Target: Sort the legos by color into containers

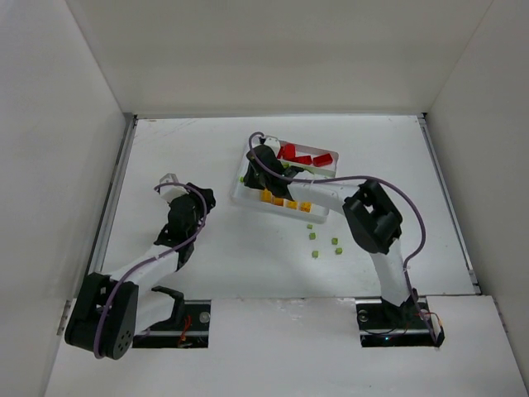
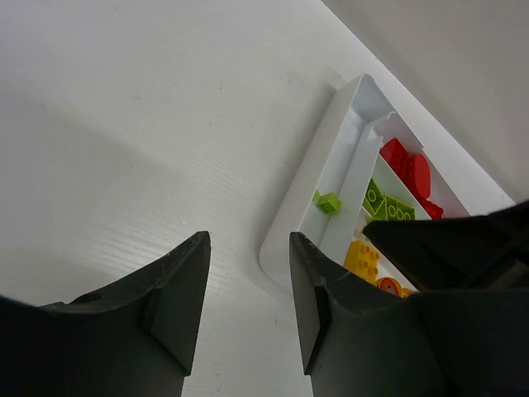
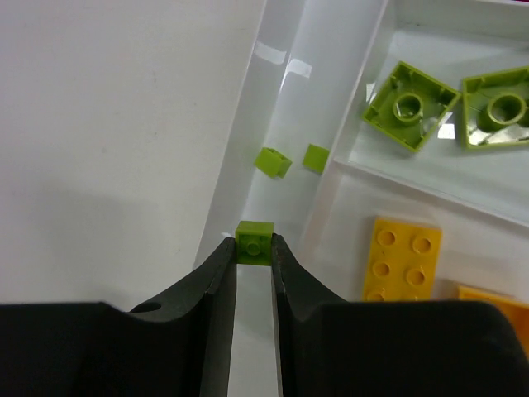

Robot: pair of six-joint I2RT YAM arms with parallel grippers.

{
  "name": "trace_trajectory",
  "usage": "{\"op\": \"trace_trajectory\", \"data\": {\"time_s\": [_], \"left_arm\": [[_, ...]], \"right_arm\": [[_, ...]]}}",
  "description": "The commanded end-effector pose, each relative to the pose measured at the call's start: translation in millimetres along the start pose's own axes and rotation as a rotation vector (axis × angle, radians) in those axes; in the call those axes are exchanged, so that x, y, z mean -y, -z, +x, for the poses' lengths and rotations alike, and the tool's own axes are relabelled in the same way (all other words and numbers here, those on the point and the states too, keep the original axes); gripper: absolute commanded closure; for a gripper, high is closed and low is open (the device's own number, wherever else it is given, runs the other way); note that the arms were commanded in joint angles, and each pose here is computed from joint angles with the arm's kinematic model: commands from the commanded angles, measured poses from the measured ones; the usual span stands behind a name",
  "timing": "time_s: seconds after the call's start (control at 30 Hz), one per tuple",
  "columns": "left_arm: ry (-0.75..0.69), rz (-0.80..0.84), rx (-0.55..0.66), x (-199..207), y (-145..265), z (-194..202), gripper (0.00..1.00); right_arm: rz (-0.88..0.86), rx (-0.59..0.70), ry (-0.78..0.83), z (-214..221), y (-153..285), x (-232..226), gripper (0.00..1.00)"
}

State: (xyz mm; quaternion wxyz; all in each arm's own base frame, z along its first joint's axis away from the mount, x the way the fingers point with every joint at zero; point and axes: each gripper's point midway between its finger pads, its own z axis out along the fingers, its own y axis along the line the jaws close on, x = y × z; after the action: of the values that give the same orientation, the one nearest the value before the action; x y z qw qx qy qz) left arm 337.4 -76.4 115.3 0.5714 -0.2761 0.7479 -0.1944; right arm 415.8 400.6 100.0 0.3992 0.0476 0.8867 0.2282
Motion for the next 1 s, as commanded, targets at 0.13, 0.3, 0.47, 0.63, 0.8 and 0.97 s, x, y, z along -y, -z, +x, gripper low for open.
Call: {"op": "trace_trajectory", "data": {"time_s": [0.13,0.3,0.47,0.63,0.8,0.97], "left_arm": [[0.014,0.038,0.001,11,-3,0,0.6],[-0.002,0.038,-0.011,12,-5,4,0.6],[-0.025,0.071,-0.023,23,-2,8,0.61],[-0.147,0.253,-0.089,86,16,33,0.64],[-0.303,0.47,-0.234,163,52,93,0.67],[-0.457,0.526,-0.405,194,75,156,0.68]], "right_arm": [[-0.046,0.054,0.023,-27,-14,-30,0.69],[-0.014,0.08,0.018,-32,-6,-25,0.53],[-0.018,0.127,0.016,-51,36,-18,0.59],[0.1,0.189,-0.01,-31,109,63,0.84],[0.287,0.203,-0.115,10,185,177,0.85],[0.424,0.093,-0.183,61,221,237,0.6]]}}
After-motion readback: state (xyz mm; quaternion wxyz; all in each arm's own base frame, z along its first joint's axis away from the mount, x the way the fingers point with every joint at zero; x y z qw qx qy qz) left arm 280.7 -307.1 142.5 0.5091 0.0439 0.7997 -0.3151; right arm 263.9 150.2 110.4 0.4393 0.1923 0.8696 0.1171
